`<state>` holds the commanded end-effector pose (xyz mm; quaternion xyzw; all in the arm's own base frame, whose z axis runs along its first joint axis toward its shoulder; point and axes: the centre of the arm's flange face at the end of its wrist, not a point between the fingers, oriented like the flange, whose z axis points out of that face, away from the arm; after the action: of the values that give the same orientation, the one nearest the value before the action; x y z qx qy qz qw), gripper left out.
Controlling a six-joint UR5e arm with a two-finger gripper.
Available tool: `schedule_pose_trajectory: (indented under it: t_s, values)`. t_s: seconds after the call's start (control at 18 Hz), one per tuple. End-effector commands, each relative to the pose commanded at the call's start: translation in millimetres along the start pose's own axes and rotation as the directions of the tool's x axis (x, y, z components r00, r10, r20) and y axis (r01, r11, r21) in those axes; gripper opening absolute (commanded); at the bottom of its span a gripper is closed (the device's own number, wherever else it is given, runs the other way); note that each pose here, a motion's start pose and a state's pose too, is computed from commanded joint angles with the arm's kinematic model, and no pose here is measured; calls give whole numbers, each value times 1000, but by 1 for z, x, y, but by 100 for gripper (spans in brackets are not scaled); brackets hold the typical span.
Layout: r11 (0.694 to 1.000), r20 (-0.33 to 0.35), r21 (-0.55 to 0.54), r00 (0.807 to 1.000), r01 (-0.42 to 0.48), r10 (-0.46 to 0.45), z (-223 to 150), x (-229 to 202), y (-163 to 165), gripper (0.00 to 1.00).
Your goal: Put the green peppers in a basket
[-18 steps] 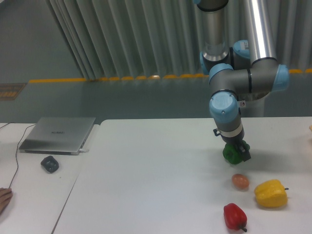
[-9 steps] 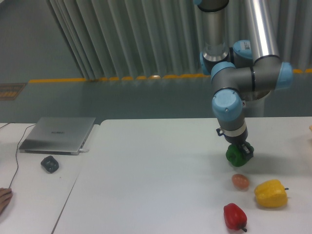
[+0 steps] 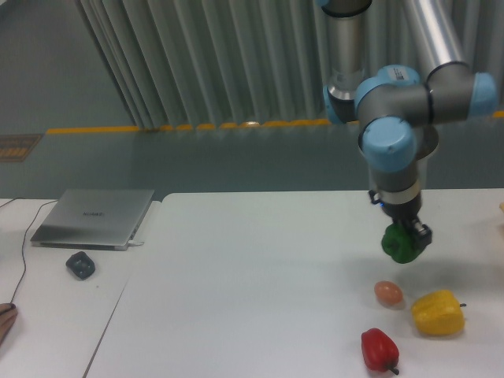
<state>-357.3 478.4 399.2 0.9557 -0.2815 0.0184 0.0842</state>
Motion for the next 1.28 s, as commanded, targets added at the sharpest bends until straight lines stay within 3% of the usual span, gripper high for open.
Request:
schedule_pose_trajectory:
  t_s: [0.33,1.0,1.28]
  values:
    - [992,82,17,989,-122,121,-10,-30,71,37]
    - [967,91,20,963,-256,253,18,-52,171,37]
    - [935,102,41,933,-351,346,29,-54,230,38]
